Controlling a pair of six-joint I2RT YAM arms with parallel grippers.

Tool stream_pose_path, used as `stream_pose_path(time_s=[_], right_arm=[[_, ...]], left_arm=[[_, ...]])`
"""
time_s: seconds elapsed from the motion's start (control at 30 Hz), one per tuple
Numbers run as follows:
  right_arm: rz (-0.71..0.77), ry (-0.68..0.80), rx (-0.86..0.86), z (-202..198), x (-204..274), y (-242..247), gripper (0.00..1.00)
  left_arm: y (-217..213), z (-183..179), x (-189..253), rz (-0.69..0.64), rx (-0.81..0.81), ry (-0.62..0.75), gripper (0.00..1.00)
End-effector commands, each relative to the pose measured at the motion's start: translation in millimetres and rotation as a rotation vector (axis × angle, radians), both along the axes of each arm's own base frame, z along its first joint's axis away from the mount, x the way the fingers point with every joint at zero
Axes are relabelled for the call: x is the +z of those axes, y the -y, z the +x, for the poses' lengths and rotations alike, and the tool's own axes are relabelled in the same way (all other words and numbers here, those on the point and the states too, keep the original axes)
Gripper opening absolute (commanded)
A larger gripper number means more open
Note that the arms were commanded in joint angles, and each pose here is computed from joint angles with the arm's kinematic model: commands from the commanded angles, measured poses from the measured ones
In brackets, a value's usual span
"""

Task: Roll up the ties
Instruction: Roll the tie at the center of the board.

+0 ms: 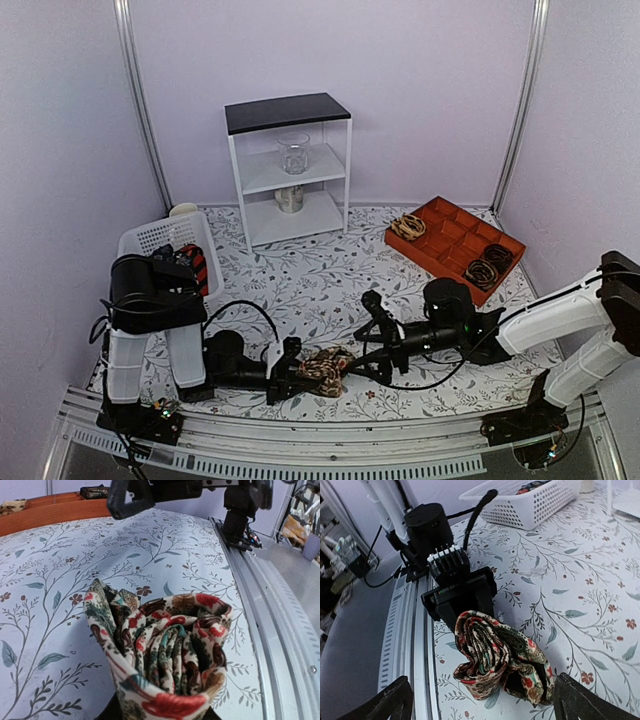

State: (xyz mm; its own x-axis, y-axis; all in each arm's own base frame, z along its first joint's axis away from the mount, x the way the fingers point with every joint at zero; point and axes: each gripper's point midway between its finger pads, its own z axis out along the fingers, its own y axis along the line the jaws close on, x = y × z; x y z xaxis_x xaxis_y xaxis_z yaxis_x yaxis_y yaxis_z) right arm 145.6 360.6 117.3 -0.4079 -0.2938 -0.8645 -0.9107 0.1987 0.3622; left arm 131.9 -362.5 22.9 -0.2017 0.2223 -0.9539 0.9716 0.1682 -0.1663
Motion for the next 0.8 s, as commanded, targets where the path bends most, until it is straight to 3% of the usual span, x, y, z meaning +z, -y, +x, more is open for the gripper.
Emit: stream_pose_path(time_s=[0.0, 0.3, 0.57, 0.77], right_arm=[[-0.005, 0.092, 0.168, -11, 3, -22, 1.00], [-0.079, 0.179, 0.242, 2, -18, -49, 1.00], [-0.127, 0.096, 0.330, -4, -38, -61, 1.00], [-0.174, 0.058, 0.346, -7, -45, -58, 1.00]], left_arm=[[-4, 1, 16, -0.070, -0.010, 0.206, 0.28], [-15, -8, 5, -0.046, -0.031, 0.194, 0.31], [-17, -3, 10, -0.054, -0.010, 0.191, 0.48], [-18, -1, 11, -0.057, -0.006, 0.201, 0.52]])
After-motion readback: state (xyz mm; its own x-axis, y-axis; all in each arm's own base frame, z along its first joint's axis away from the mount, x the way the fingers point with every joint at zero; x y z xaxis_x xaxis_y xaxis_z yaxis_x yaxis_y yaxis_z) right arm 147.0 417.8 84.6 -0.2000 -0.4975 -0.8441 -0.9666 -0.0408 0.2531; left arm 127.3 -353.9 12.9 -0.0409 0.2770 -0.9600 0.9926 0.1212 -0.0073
